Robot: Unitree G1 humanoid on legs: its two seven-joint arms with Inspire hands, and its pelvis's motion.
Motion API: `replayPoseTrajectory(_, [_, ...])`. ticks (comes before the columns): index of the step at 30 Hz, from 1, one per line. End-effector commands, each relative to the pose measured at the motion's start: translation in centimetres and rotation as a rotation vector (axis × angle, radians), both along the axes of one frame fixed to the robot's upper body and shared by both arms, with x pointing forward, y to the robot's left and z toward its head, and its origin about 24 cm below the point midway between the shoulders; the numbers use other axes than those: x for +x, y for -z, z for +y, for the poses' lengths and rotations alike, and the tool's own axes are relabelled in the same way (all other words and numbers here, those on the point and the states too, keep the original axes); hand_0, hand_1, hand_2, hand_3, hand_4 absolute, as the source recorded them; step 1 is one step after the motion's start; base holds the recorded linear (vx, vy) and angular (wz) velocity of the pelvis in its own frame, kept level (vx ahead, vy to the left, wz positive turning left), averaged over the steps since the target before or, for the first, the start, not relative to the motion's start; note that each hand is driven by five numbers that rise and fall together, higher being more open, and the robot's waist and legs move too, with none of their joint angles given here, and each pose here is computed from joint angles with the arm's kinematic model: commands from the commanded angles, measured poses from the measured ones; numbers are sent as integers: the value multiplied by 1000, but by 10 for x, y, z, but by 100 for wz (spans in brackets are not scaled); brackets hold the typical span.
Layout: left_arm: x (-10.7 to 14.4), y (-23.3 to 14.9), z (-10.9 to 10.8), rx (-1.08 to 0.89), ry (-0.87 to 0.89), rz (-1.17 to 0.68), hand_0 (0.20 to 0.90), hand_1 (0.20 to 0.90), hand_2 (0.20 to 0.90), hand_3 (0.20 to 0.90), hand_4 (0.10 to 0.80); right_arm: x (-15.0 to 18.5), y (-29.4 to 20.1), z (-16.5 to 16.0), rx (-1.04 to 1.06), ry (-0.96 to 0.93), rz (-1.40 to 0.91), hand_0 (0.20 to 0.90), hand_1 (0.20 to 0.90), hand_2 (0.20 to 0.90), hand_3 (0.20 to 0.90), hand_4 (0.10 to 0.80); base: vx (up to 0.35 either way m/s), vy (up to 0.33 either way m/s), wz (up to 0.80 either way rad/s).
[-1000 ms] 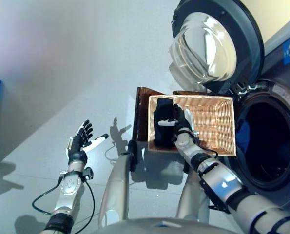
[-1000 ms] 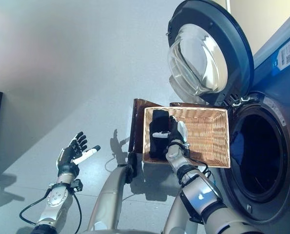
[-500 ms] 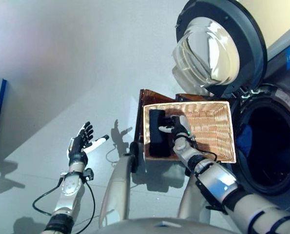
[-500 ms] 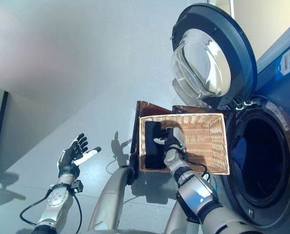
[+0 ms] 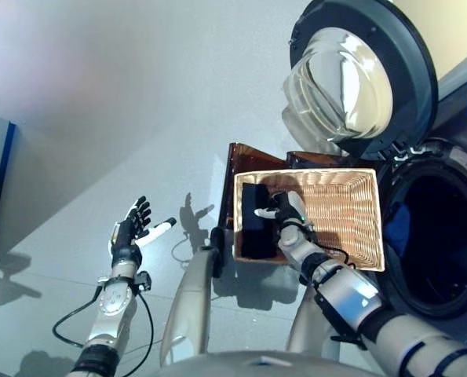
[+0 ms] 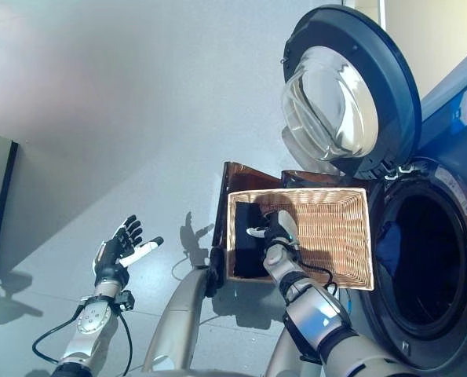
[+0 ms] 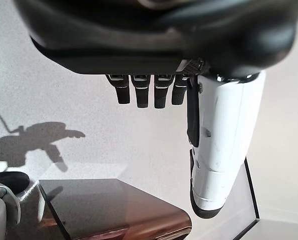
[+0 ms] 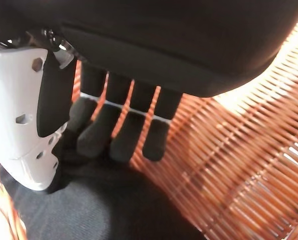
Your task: Pick up the clothes and place them into the washing machine
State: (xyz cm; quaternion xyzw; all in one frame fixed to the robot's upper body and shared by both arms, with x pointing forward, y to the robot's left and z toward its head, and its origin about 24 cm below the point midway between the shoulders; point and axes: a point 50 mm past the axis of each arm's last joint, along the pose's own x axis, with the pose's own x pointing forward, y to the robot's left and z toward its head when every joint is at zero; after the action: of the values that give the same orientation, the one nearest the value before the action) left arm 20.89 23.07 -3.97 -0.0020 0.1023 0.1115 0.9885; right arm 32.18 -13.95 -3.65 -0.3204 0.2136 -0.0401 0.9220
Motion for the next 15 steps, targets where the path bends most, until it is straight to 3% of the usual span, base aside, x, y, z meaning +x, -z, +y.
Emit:
replayPoseTrajectory(1, [8,-29,25,90,-37,-136,900,900,900,900,800,13,-19,31,55,-115,-96,900,900,900,900,800,0,0,0])
replayPoseTrajectory(10, [7,-28,25,80,-47,-133,900,900,900,900,800,10,-22,55,111,-198,-115,900,900,900,900,800,0,0,0])
replayPoseTrajectory(15, [9,-26,23,79,-43,-129,900,900,900,900,800,9,-19,51,100,-182,-109,900,900,900,900,800,-42,3,-1])
